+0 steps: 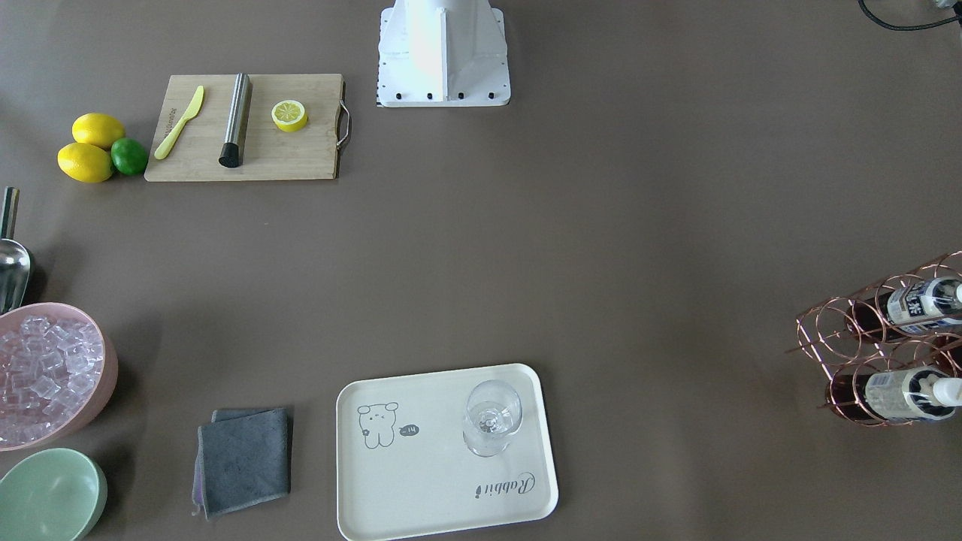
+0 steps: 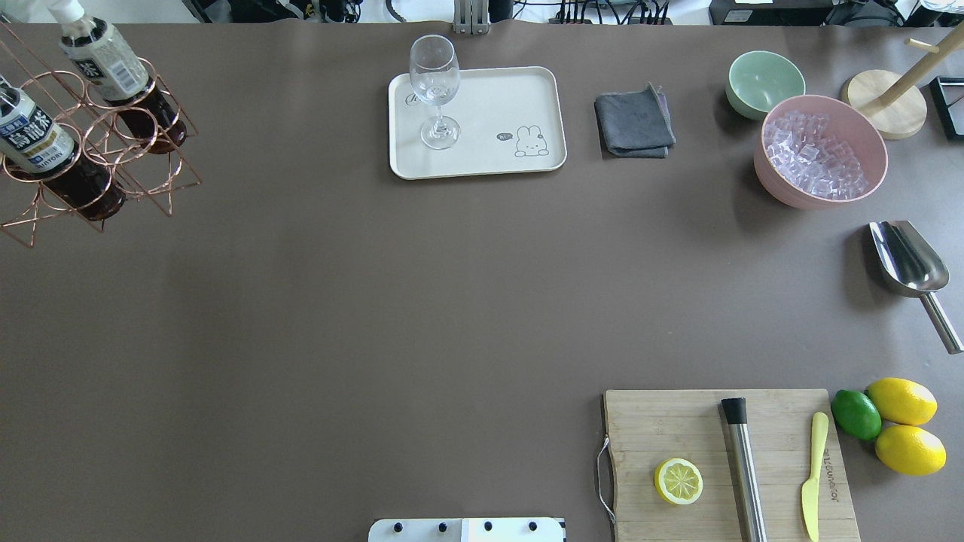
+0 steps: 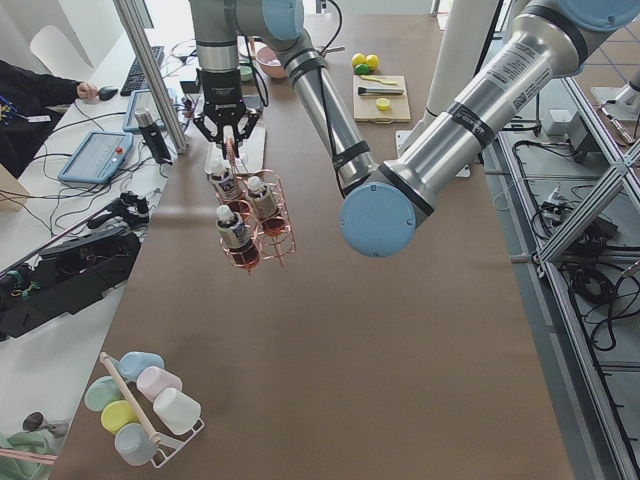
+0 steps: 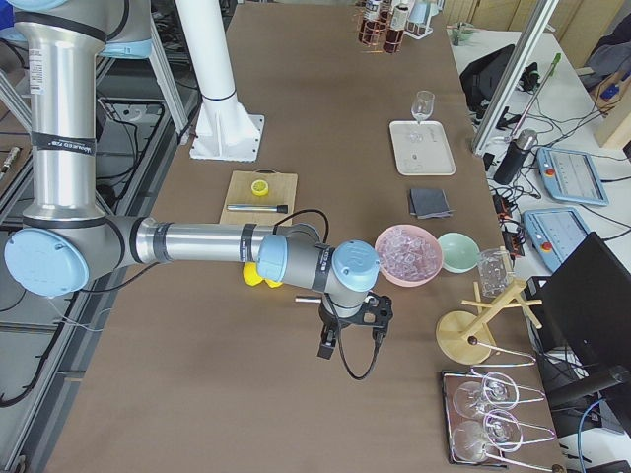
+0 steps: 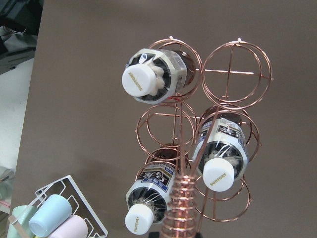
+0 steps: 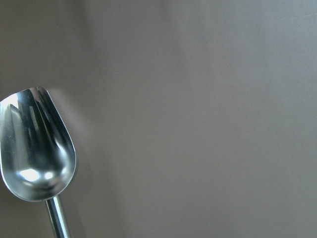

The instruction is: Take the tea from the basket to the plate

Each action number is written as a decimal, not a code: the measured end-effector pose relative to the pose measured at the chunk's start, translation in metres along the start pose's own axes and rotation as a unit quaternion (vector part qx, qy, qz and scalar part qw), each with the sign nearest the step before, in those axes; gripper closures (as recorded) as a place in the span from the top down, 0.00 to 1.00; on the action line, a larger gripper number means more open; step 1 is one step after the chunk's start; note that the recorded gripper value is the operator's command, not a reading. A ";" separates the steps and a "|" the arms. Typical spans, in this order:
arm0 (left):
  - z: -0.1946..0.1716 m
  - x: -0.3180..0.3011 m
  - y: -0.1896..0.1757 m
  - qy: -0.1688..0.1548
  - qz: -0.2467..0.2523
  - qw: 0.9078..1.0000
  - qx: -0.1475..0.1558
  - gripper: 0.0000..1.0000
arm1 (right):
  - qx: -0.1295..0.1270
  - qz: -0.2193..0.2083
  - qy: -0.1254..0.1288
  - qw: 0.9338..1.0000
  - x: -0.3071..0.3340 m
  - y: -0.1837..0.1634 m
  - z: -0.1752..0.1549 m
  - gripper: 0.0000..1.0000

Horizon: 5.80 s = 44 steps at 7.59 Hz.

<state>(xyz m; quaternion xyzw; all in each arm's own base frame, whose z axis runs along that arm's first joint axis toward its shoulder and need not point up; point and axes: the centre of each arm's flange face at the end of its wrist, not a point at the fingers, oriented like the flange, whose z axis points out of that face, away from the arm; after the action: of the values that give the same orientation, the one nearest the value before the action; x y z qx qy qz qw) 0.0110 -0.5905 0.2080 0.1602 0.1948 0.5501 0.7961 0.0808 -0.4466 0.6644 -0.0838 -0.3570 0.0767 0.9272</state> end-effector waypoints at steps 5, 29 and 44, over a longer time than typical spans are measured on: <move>-0.031 0.128 -0.122 -0.010 -0.038 0.999 0.025 0.00 | -0.001 0.001 -0.001 1.000 0.000 0.000 0.000 1.00; 0.003 0.374 -0.354 0.028 0.042 0.996 0.074 0.00 | -0.010 0.009 0.002 1.000 0.007 0.005 0.008 1.00; 0.010 0.370 -0.358 0.027 0.043 0.996 0.069 0.00 | -0.003 -0.040 -0.081 0.996 -0.422 0.039 -0.045 0.95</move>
<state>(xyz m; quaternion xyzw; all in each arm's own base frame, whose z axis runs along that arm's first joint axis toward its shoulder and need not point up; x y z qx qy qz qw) 0.4249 -0.3669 -0.0011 0.2084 0.2468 0.5729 0.7533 -0.2015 -0.4988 0.3494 -0.0659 -0.4341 0.0449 0.8973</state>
